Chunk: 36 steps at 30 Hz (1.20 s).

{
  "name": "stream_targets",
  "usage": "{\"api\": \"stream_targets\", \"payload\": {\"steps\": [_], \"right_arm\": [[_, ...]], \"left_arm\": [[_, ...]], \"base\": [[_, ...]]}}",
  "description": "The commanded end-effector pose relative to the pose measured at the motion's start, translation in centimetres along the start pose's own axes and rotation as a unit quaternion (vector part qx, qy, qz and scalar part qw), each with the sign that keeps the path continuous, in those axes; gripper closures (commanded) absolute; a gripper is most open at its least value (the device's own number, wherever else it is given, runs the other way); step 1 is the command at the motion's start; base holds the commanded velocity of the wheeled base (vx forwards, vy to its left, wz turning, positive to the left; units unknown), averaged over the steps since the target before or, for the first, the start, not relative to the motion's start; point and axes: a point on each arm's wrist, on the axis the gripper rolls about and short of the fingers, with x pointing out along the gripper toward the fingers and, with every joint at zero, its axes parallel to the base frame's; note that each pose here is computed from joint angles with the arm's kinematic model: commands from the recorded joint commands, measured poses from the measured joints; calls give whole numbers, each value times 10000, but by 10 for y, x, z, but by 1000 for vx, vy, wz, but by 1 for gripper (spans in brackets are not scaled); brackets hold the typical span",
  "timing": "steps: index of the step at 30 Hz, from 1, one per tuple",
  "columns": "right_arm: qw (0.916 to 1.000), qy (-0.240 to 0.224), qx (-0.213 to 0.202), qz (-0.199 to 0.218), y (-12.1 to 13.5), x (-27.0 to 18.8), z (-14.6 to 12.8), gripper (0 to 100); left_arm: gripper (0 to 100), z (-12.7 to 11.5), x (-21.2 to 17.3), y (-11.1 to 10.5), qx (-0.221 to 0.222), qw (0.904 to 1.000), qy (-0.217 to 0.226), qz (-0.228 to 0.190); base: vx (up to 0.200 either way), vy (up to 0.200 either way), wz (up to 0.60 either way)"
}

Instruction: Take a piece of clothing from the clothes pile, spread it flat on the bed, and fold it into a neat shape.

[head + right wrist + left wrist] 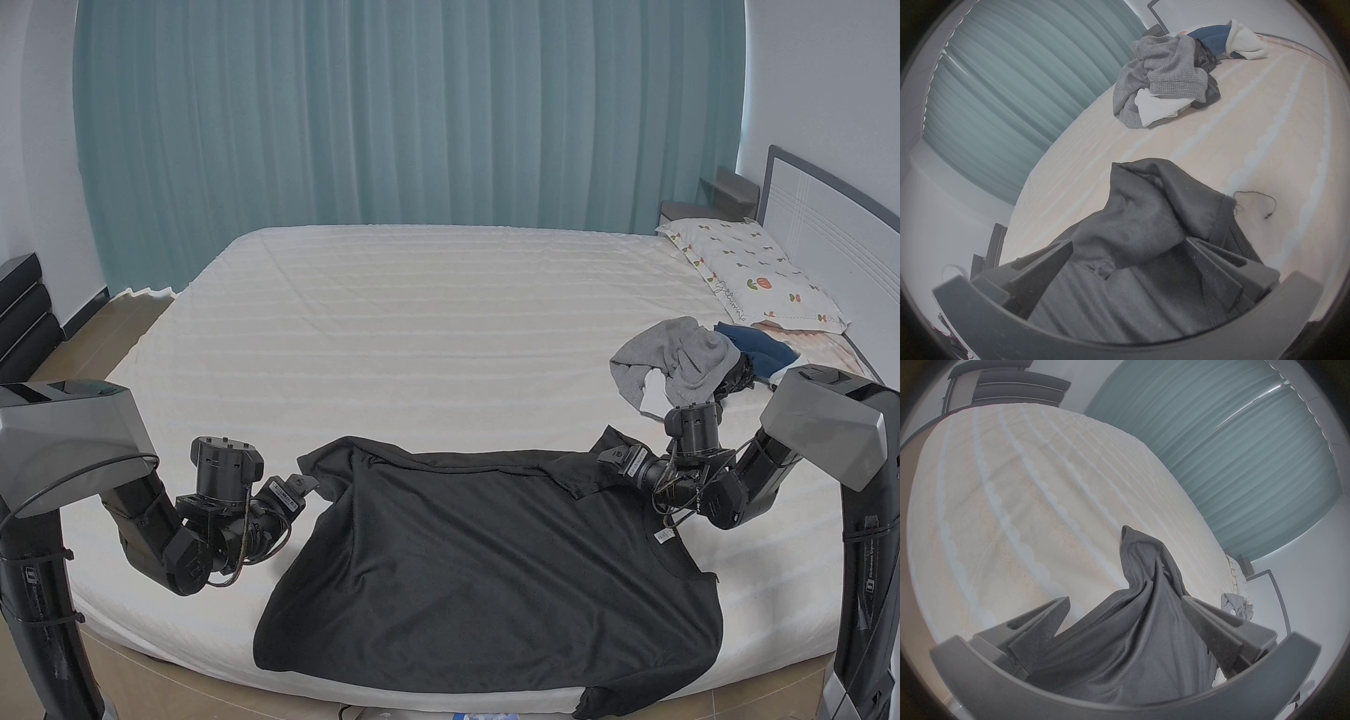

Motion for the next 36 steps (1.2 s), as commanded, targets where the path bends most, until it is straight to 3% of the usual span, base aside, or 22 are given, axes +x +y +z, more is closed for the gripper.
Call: {"api": "stream_targets", "payload": {"steps": [1,8,12,15,16,20,25,30,31,36], "right_arm": [[10000,-36,-6,-8,-1,13,-1,100],[9999,-146,10,54,7,23,11,100],[9965,-694,101,450,24,31,46,100],[9953,-784,144,544,28,34,50,100],[9907,-1135,220,723,38,49,62,100],[9829,-1640,216,814,50,68,80,100],[9847,-1568,195,736,51,91,81,100],[9787,-1830,227,899,55,96,94,100],[9782,-1850,232,911,54,96,96,0],[9823,-1702,224,749,45,100,87,0]], "left_arm": [[0,0,1,0,-5,10000,-2,6],[0,0,2,1,-1,10000,-9,20],[0,0,2,1,-8,10000,-14,41],[0,0,2,2,-5,10000,-19,44],[0,0,4,3,-8,10000,-12,67],[0,-2,6,5,-4,9999,17,112],[0,-1,7,5,-9,9999,-2,107],[0,-1,9,7,-22,9999,-5,137],[0,-1,9,7,-22,9999,-5,137],[0,-1,9,7,-22,9999,-5,137]], "base": [[0,0,0],[0,0,0],[0,0,0],[0,0,0],[0,0,0],[0,0,0],[0,0,0],[0,0,0],[0,0,0],[0,0,0]]}}
